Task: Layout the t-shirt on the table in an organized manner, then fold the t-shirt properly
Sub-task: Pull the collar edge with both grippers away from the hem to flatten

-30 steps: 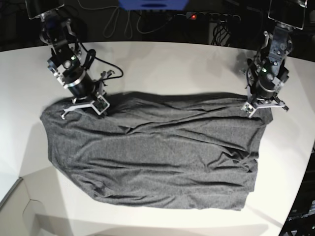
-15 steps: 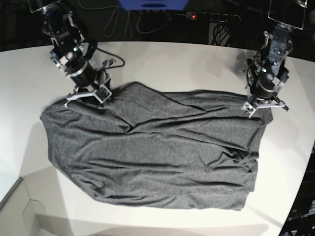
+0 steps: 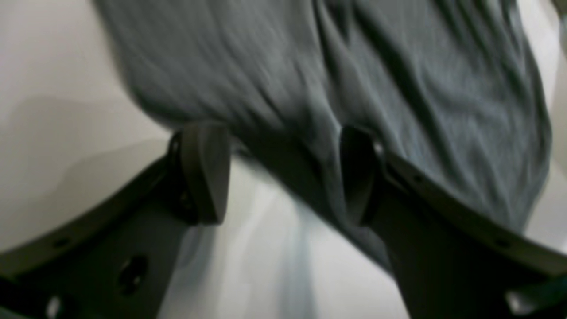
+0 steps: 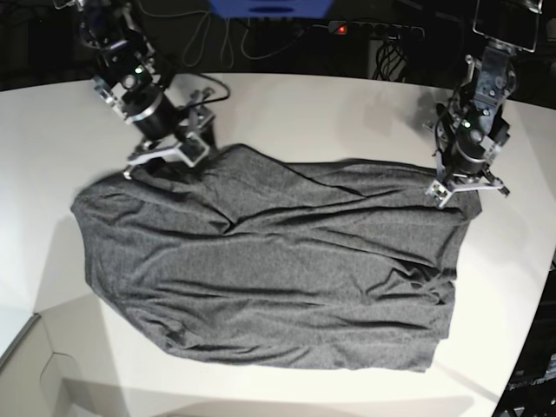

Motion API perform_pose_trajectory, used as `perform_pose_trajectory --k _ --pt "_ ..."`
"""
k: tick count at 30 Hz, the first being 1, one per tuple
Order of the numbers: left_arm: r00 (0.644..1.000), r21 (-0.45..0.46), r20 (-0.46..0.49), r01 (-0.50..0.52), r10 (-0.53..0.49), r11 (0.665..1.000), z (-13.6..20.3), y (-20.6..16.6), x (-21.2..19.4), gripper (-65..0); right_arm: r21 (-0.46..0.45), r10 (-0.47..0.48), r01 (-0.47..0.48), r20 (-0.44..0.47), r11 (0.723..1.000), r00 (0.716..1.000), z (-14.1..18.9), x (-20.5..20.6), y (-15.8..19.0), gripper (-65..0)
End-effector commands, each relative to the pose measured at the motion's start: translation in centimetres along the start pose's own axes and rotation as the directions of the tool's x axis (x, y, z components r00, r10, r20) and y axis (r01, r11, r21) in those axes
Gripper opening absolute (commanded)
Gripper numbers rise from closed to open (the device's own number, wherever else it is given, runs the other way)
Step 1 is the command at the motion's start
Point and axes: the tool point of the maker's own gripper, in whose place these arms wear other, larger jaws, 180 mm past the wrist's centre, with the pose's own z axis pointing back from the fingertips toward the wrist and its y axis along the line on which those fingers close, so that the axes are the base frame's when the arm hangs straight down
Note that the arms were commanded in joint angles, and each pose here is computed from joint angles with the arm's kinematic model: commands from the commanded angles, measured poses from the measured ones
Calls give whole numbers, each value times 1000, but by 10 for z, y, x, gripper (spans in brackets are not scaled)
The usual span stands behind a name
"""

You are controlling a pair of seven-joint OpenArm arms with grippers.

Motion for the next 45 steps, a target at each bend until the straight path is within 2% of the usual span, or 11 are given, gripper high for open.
perform_pose_trajectory --k 1,7,10,31,36,39,43,45 --pt "1000 -61 -27 10 -12 998 -1 -14 -8 -648 1 8 -8 37 1000 999 1 10 -1 -253" --pt "999 -60 -30 7 -9 998 -1 -13 -9 -648 19 -2 1 41 1000 999 -8 13 7 -255" --pt "999 -59 -31 6 -8 998 -1 -13 -9 -648 15 -10 10 13 1000 1000 -20 4 3 -255" --pt "1000 -61 -29 9 -11 998 -1 -14 -8 -648 12 -25 25 -7 1000 1000 -39 -1 -2 -261" --pt "1000 -60 -29 8 -10 998 -1 -13 -9 -648 42 -22 24 -44 999 999 -43 -15 8 -372" --pt "1000 -60 -29 8 -10 998 -1 -13 -9 -648 38 -20 22 -51 999 999 -45 -16 5 -471" --pt "999 -56 -30 11 -12 998 0 -11 -9 -648 31 -20 22 -53 999 998 -44 -17 2 -642" --pt "999 -46 -30 27 -29 999 2 -6 -11 -648 33 -7 9 -63 999 998 -38 -23 1 -650"
